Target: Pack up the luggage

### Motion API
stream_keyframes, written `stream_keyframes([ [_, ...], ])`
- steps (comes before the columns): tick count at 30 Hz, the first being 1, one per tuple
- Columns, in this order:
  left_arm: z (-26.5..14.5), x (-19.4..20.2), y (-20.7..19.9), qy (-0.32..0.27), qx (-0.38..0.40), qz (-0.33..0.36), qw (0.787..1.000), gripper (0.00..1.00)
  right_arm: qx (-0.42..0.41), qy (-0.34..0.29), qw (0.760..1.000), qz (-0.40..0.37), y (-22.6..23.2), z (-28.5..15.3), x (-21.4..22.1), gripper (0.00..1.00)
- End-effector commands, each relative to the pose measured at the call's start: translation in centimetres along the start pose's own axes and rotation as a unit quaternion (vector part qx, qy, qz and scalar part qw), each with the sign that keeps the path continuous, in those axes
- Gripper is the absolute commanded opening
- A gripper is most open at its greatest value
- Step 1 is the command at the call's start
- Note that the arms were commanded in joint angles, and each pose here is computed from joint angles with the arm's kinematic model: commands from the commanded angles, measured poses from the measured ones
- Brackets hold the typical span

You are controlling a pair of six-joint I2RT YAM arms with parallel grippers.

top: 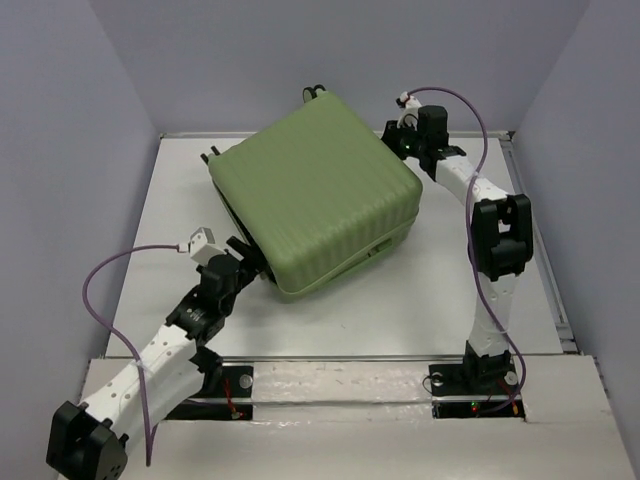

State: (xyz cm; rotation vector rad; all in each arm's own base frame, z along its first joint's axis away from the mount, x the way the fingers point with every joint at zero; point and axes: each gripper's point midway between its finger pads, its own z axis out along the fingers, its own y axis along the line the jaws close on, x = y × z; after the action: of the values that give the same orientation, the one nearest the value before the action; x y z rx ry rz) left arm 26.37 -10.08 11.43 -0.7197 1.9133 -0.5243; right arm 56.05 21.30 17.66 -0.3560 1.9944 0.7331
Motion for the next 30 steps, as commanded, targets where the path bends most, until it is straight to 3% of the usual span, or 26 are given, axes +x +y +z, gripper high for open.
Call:
stream_keyframes([
  [1,-4.0,2.0,-6.2,0.084,0.099,0.045,0.991,0.85,-0.225,0.060,0.972,0.006,14.8,-1.8,0.8,0.38],
  [2,-4.8,-1.4,-8.0,0.039,0.104,0.060,0.992,0.89,-0.208,0.052,0.977,0.009,13.9,-2.0,0.0,0.50],
  [7,-8.3,-14.0,-13.5,-0.102,0.105,0.077,0.986,0.96,-0.108,0.026,0.993,0.028,10.1,-2.5,-1.9,0.70],
  [11,-10.5,-19.9,-16.9,-0.157,0.118,0.087,0.977,0.99,-0.076,-0.001,0.997,0.025,8.8,-4.5,-4.0,0.79],
  [14,-9.1,-22.3,-17.4,-0.171,0.100,0.096,0.975,0.99,-0.063,-0.024,0.998,0.014,9.0,-6.5,-5.7,0.82],
  [19,-3.8,-23.4,-15.6,-0.137,0.092,0.093,0.982,0.99,-0.051,-0.062,0.997,-0.014,10.5,-10.5,-7.6,0.84],
  [21,-0.6,-24.8,-12.8,-0.129,0.068,0.067,0.987,0.99,-0.040,-0.077,0.996,-0.021,11.1,-12.5,-7.7,0.88],
  [23,1.3,-24.6,-11.7,-0.088,0.095,0.045,0.991,0.99,-0.038,-0.099,0.994,-0.033,12.1,-14.9,-8.4,0.92],
  [27,6.2,-25.9,-8.0,-0.048,0.102,-0.016,0.993,0.99,-0.041,-0.107,0.993,-0.031,13.0,-17.5,-6.1,0.96],
  [30,8.5,-26.1,-7.4,-0.032,0.115,-0.034,0.992,0.99,-0.061,-0.113,0.991,-0.024,14.0,-18.9,-4.7,0.97],
])
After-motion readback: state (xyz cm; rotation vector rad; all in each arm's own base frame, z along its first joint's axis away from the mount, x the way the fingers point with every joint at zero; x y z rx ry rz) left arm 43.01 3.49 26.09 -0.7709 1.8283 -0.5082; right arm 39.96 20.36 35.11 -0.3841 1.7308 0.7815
